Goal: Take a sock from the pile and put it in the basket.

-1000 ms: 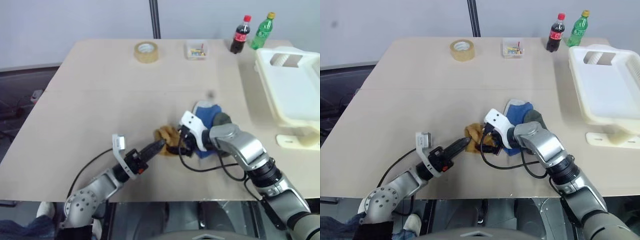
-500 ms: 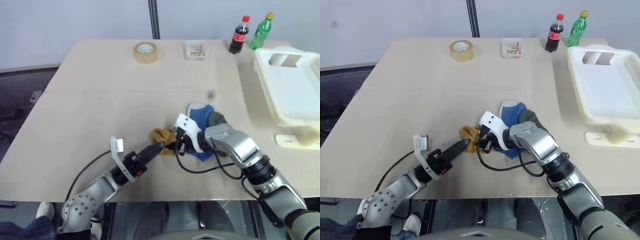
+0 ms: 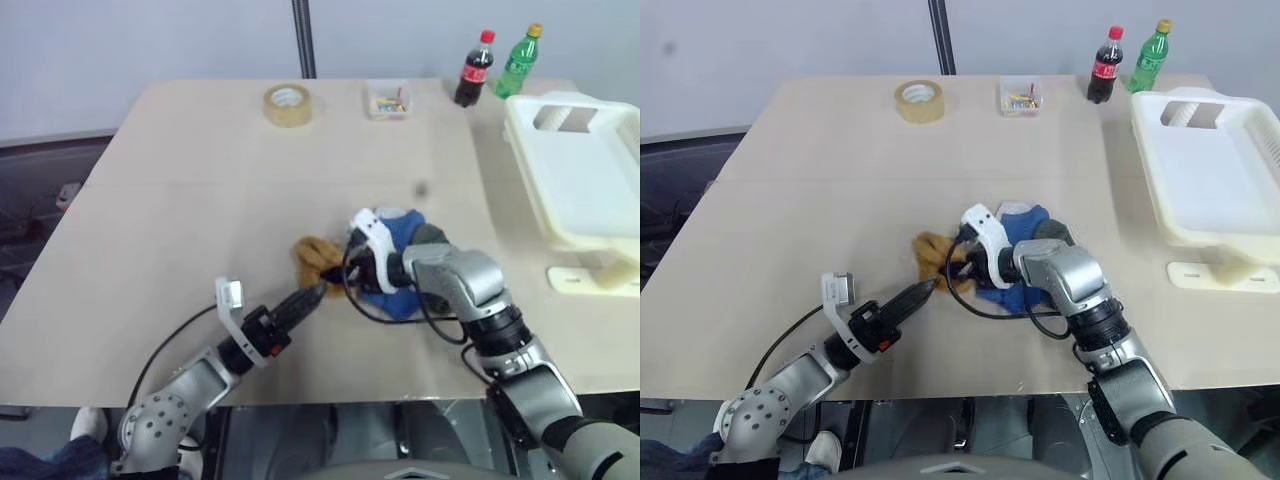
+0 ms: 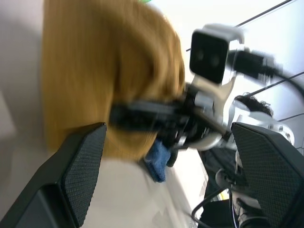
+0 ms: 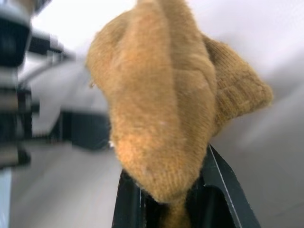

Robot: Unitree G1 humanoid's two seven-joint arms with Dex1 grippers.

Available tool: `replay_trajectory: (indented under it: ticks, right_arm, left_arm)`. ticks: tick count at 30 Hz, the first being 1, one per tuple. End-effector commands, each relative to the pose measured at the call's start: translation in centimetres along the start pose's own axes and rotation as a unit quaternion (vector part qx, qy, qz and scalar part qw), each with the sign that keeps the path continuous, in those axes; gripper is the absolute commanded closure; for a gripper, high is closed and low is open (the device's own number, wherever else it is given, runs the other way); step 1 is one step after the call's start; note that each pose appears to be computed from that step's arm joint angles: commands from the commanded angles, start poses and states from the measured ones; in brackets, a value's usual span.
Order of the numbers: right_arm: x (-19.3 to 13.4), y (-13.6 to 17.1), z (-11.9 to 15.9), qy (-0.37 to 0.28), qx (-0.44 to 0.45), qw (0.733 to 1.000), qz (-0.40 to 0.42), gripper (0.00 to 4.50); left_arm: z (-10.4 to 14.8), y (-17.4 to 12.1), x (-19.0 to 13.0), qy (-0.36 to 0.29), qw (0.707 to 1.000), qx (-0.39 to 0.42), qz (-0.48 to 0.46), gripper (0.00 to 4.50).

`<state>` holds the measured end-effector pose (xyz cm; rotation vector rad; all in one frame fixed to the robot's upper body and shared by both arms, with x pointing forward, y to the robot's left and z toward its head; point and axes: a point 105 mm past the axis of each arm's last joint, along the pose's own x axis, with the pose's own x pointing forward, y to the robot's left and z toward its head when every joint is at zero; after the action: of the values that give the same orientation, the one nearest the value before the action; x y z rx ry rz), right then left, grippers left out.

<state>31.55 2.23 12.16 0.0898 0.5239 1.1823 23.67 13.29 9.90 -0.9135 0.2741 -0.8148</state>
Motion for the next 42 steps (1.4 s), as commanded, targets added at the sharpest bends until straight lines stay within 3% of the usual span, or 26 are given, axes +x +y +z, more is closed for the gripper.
replay_trajectory:
  ticks: [1, 7, 12, 15, 20, 31, 38, 42]
  right_arm:
    - [-0.3, 0.3, 1.7, -0.031, 0.01, 0.999, 0.003, 4.48]
    - [-1.6, -0.2, 3.2, -0.052, 0.007, 0.999, -0.011, 4.48]
    - [-4.0, -0.5, 3.4, -0.041, -0.003, 0.999, -0.024, 4.48]
    - [-6.0, -1.0, 2.7, -0.026, -0.005, 0.999, -0.038, 4.48]
    - [-9.6, -2.1, 1.5, -0.001, -0.001, 0.998, -0.069, 4.48]
    - [-21.6, -7.1, 2.9, -0.011, 0.014, 0.972, -0.232, 4.48]
    - [-30.5, -10.8, 5.9, -0.098, 0.057, 0.926, -0.359, 4.48]
    - [-34.0, -11.9, 7.2, -0.161, 0.083, 0.903, -0.389, 4.48]
  left_arm:
    - [0.7, -1.1, 0.0, -0.007, 0.999, 0.028, -0.018, 0.0]
    - [1.1, -1.1, 0.0, 0.0, 0.998, 0.067, -0.011, 0.0]
    - [2.8, -2.4, 0.2, 0.003, 0.983, 0.183, -0.018, 0.0]
    - [4.4, -3.6, 0.8, -0.015, 0.962, 0.269, -0.032, 0.0]
    - [4.4, -4.7, 1.9, 0.017, 0.908, 0.413, -0.064, 0.0]
    - [3.6, -7.9, 5.7, 0.03, 0.866, 0.469, -0.17, 0.0]
    - [4.1, -9.5, 9.0, 0.01, 0.846, 0.482, -0.229, 0.0]
    - [4.2, -10.5, 10.3, -0.003, 0.837, 0.484, -0.254, 0.0]
